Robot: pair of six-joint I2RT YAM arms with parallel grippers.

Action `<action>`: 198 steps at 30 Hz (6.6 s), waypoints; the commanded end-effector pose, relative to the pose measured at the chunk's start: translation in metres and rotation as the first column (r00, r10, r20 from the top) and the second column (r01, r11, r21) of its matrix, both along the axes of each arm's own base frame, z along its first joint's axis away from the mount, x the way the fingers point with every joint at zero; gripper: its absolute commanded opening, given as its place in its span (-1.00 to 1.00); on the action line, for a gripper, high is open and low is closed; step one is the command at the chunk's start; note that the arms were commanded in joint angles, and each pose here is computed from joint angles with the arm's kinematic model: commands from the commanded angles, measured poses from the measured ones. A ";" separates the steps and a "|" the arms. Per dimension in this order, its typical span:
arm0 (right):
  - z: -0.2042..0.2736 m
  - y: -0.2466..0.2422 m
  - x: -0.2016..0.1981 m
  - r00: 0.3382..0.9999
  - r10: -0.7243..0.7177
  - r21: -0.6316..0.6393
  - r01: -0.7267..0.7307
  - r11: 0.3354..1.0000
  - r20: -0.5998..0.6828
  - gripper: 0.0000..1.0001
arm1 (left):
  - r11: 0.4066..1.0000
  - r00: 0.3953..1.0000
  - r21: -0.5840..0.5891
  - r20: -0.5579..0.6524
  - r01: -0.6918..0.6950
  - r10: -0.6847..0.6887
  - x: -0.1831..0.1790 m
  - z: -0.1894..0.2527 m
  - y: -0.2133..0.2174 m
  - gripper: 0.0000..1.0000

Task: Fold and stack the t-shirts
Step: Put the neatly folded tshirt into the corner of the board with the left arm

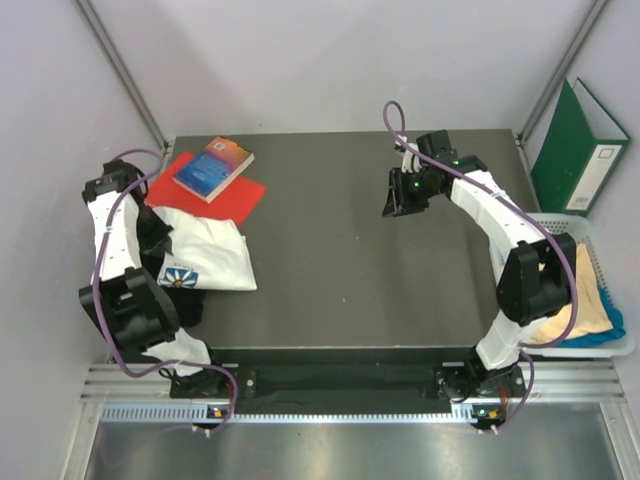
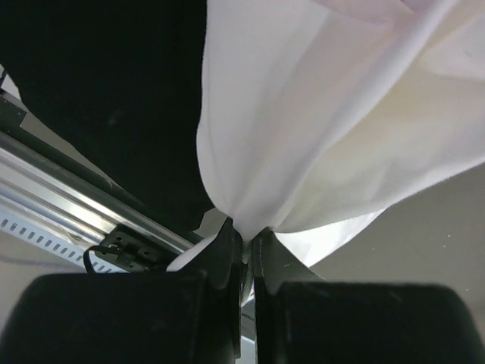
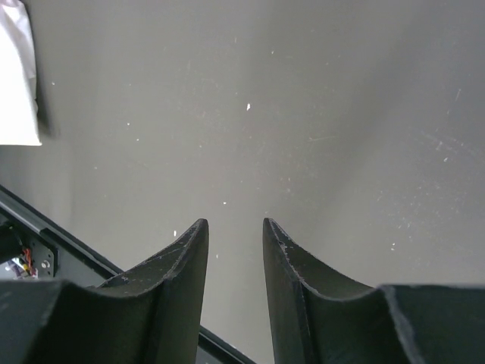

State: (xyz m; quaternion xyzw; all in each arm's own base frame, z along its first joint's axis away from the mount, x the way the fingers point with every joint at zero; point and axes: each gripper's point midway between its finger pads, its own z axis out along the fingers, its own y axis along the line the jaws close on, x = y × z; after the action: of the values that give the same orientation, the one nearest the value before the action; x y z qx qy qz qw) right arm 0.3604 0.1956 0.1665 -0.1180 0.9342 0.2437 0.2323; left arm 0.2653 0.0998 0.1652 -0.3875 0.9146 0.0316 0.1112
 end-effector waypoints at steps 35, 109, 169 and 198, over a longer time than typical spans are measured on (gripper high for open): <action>-0.023 0.022 0.005 0.994 0.070 -0.020 -0.072 0.997 -0.079 -0.28 | 0.947 0.929 0.147 0.285 -0.286 0.236 -0.007 0.050 0.133 -1.00; -0.077 0.050 -0.029 0.966 0.150 -0.024 -0.159 0.987 -0.212 -0.24 | 0.943 0.933 -0.318 0.300 -0.097 0.197 -0.006 -0.053 -0.051 -1.00; -0.068 0.026 -0.011 0.990 0.061 -0.144 -0.080 0.986 -0.130 0.08 | 0.908 0.841 -0.109 0.437 0.404 -0.321 0.072 -0.018 -0.122 0.76; -0.065 -0.111 0.028 0.948 -0.313 -0.216 0.318 0.923 0.056 0.99 | 0.478 0.473 0.007 0.124 0.878 -0.872 0.152 -0.099 -0.322 0.98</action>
State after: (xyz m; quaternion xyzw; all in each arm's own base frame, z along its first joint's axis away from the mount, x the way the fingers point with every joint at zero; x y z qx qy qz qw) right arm 0.3652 0.0756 0.0709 0.0241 0.9775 0.0757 0.1953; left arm 0.4068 -0.2254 0.0497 0.1048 0.9827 -0.0783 0.1311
